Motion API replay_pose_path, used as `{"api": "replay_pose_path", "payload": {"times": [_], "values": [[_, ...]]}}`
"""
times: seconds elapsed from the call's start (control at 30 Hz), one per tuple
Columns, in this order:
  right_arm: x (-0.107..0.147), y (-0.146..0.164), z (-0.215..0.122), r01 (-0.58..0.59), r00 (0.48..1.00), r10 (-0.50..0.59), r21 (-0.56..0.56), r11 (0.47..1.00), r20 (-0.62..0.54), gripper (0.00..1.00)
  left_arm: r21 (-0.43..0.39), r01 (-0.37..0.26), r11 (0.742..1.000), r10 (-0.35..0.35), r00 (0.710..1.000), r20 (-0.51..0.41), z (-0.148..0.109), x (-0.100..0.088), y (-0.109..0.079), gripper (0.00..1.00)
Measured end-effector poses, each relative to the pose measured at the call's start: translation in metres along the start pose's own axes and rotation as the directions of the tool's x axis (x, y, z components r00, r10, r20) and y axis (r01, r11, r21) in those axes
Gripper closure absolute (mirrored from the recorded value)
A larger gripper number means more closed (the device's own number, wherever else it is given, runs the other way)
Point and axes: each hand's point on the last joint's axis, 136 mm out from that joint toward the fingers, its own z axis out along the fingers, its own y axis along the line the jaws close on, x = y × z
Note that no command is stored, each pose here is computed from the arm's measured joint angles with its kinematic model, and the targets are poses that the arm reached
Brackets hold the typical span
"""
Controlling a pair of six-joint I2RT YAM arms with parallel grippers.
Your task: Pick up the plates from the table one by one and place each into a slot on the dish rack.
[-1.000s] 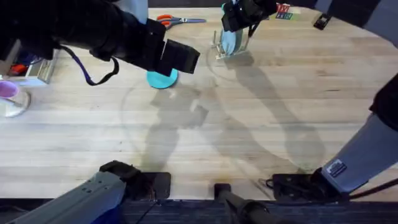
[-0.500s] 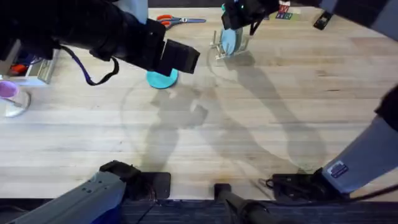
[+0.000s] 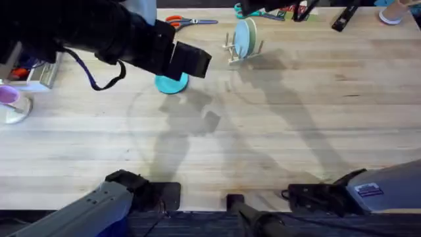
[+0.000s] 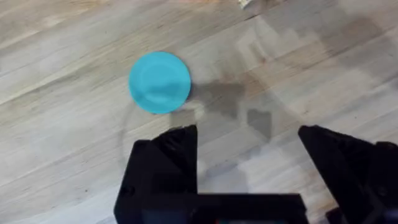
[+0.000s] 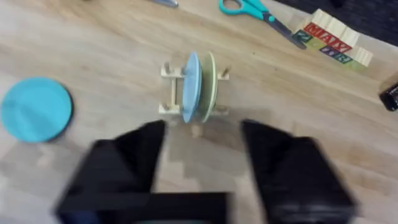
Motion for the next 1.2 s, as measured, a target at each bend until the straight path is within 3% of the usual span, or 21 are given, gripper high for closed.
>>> {"api": "replay_pose_path", "payload": {"times": [0.07,0.1,0.63,0.93,1.0,1.1,1.13,1.2], "values": [[0.004,-0.001,-0.007,0.009,1.000,-0.009,0.000,1.000,-0.013,0.042,0.000,0.000,1.000,0.000,1.000,0.000,0.000,0.000,0.000,0.007],[0.007,-0.001,-0.010,0.010,1.000,-0.010,0.000,1.000,-0.020,0.017,0.000,0.000,1.000,0.000,1.000,0.000,0.000,0.000,0.000,0.007],[0.054,-0.016,-0.067,0.021,0.987,-0.020,0.008,1.000,-0.158,0.007,0.000,0.000,1.000,0.000,1.000,0.000,0.000,0.000,0.000,0.007],[0.056,-0.020,-0.087,-0.028,0.991,0.030,0.013,1.000,-0.134,0.007,0.000,0.000,1.000,0.000,1.000,0.000,0.000,0.000,0.000,0.005],[0.056,-0.020,-0.089,-0.033,0.991,0.034,0.013,0.999,-0.130,0.007,0.000,-0.001,1.000,0.001,1.000,0.000,0.000,0.000,0.000,0.047],[0.056,-0.020,-0.089,-0.033,0.991,0.035,0.013,0.999,-0.130,0.007,0.000,0.000,1.000,0.000,1.000,0.000,0.000,0.000,0.000,0.010],[0.056,-0.020,-0.089,-0.033,0.991,0.035,0.013,0.999,-0.130,0.007,0.000,0.001,1.000,-0.001,1.000,0.000,0.000,0.000,0.000,0.087],[0.056,-0.020,-0.089,-0.033,0.991,0.035,0.013,0.999,-0.130,0.007,0.000,0.000,1.000,0.000,1.000,0.000,0.000,0.000,0.000,0.412]]}}
